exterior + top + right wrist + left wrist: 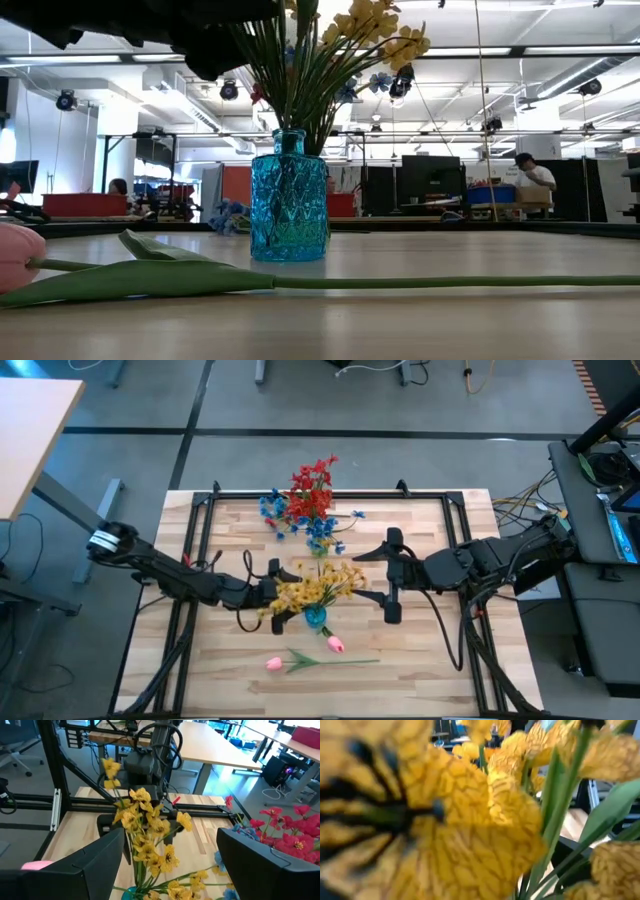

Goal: Sort flowers into vase by color
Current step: Put the yellow flowers into the blue vase

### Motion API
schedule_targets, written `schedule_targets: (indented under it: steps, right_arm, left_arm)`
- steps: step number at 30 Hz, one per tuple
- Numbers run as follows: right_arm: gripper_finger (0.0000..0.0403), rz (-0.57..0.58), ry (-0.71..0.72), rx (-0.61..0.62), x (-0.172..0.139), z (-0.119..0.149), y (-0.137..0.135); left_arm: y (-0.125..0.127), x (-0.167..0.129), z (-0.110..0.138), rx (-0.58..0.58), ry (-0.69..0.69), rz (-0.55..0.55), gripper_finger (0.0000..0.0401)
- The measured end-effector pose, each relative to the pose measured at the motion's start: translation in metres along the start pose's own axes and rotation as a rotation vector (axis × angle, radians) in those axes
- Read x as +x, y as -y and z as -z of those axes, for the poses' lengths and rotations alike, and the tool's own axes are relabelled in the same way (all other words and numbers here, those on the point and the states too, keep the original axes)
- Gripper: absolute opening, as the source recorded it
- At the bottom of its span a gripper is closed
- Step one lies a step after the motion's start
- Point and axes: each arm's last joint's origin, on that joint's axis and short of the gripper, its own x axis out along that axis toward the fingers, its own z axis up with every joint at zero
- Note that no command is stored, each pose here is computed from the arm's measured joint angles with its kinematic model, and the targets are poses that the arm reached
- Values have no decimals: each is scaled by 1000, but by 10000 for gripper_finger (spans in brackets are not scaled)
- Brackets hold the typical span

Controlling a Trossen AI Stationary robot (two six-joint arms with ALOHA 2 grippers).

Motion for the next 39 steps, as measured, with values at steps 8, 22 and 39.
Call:
schedule_targets:
  steps: [8,22,39]
  right_arm:
    - [309,43,-24,6,2,2,6]
    - [310,49,-28,2,3,3,8]
    - [307,49,-26,-5,3,2,8]
  left_arm:
    - [-6,-14,-5,-16,-81,-3,357]
    - [-14,-28,-8,-21,-153,-43,296]
    - [-11,-22,-15,9,-60,-29,8]
